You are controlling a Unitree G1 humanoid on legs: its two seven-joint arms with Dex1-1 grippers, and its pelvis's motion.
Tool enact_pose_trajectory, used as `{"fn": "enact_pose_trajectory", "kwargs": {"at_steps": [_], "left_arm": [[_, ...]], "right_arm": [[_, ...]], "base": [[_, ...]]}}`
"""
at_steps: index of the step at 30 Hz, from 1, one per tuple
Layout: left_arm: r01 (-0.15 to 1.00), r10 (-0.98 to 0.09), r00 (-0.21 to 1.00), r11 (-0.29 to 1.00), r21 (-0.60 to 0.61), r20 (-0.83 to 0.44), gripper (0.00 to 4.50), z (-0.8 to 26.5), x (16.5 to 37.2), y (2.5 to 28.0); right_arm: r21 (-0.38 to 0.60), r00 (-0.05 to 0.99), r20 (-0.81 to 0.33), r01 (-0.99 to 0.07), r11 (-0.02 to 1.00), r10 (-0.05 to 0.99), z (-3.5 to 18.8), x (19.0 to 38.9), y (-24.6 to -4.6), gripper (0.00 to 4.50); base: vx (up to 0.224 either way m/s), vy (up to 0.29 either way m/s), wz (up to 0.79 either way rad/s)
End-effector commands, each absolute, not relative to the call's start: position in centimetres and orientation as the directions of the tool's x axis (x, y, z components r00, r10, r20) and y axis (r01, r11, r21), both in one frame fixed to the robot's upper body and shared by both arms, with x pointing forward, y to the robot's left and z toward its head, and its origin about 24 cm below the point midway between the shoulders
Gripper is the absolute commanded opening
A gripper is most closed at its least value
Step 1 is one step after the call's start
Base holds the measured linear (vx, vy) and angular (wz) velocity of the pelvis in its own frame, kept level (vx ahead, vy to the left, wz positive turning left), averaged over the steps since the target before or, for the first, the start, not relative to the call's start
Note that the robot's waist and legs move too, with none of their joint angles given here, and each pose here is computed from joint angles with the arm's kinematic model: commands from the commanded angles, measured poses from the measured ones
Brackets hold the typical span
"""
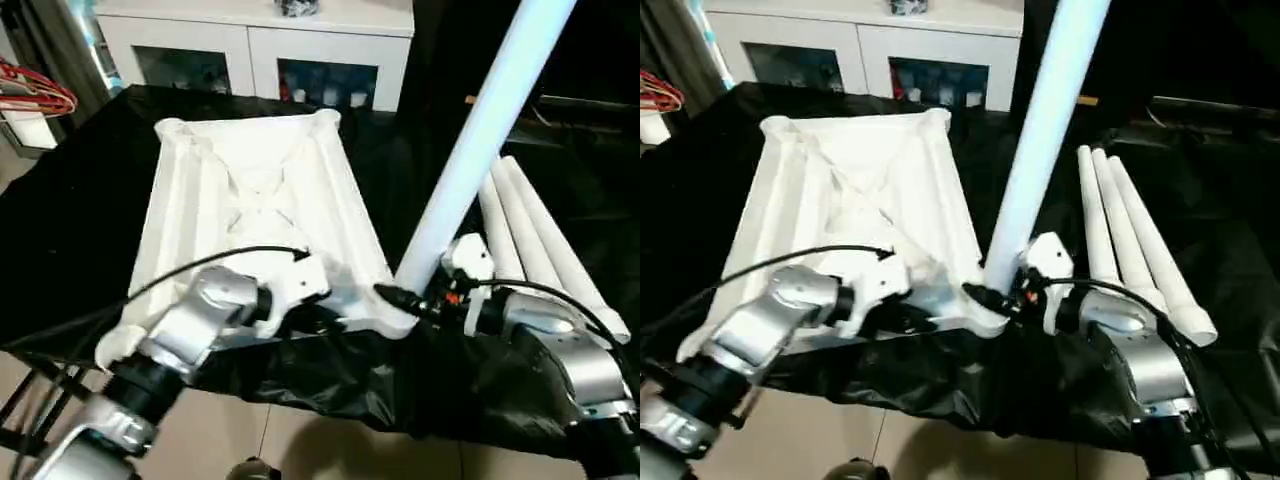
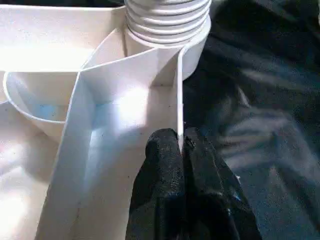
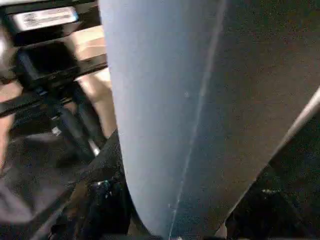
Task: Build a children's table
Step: Insert table leg to table base
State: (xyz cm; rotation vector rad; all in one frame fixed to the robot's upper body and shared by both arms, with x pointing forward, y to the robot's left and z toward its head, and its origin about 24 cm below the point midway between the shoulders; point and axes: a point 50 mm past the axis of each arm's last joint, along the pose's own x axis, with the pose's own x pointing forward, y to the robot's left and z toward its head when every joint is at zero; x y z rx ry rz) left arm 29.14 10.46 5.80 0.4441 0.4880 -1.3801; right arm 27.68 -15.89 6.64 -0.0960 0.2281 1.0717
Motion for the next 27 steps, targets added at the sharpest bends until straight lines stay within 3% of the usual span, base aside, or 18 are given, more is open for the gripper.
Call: {"fn": "enact_pose_trajectory", "kwargs": {"at_steps": [1,8,11,19,21,23,24,27], "left_arm": [[0.998,-0.817,0.061,0.065,0.014,-0.574,0.00,6.3,29.0,10.3],[1.000,-0.782,0.028,0.024,0.015,-0.623,0.00,6.6,29.7,11.5],[0.999,-0.778,0.047,0.044,0.020,-0.627,0.00,6.6,30.0,11.8],[0.987,-0.780,0.150,0.153,0.047,-0.608,0.00,6.6,30.7,11.3],[0.978,-0.778,0.199,0.200,0.066,-0.596,0.00,6.7,30.9,10.7],[0.978,-0.778,0.199,0.200,0.066,-0.596,0.00,6.7,30.9,10.7],[0.948,-0.768,0.305,0.300,0.105,-0.563,0.00,7.4,31.4,9.4],[0.920,-0.751,0.378,0.371,0.128,-0.541,0.00,7.7,31.6,8.3]], "right_arm": [[0.161,0.362,-0.319,-0.890,0.426,0.876,3.8,26.5,-15.9,1.90],[0.153,0.218,-0.367,-0.945,0.290,0.904,3.6,26.4,-15.9,1.90],[0.150,0.213,-0.363,-0.947,0.283,0.907,3.7,26.6,-15.8,1.90],[0.143,0.391,-0.324,-0.880,0.453,0.862,3.5,28.7,-15.5,1.90],[0.128,0.504,-0.318,-0.817,0.562,0.803,3.4,30.0,-15.5,1.90],[0.128,0.504,-0.318,-0.817,0.562,0.803,3.4,30.0,-15.5,1.90],[0.094,0.647,-0.325,-0.704,0.704,0.690,3.0,31.7,-15.2,1.90],[0.077,0.717,-0.340,-0.624,0.778,0.609,2.7,32.7,-14.8,1.90]], "base": [[0.000,0.000,0.00],[0.000,0.000,0.00],[0.000,0.000,0.00],[0.000,0.000,0.00],[0.000,0.000,0.00],[0.000,0.000,0.00],[0.000,0.000,0.00],[0.000,0.000,0.00]]}}
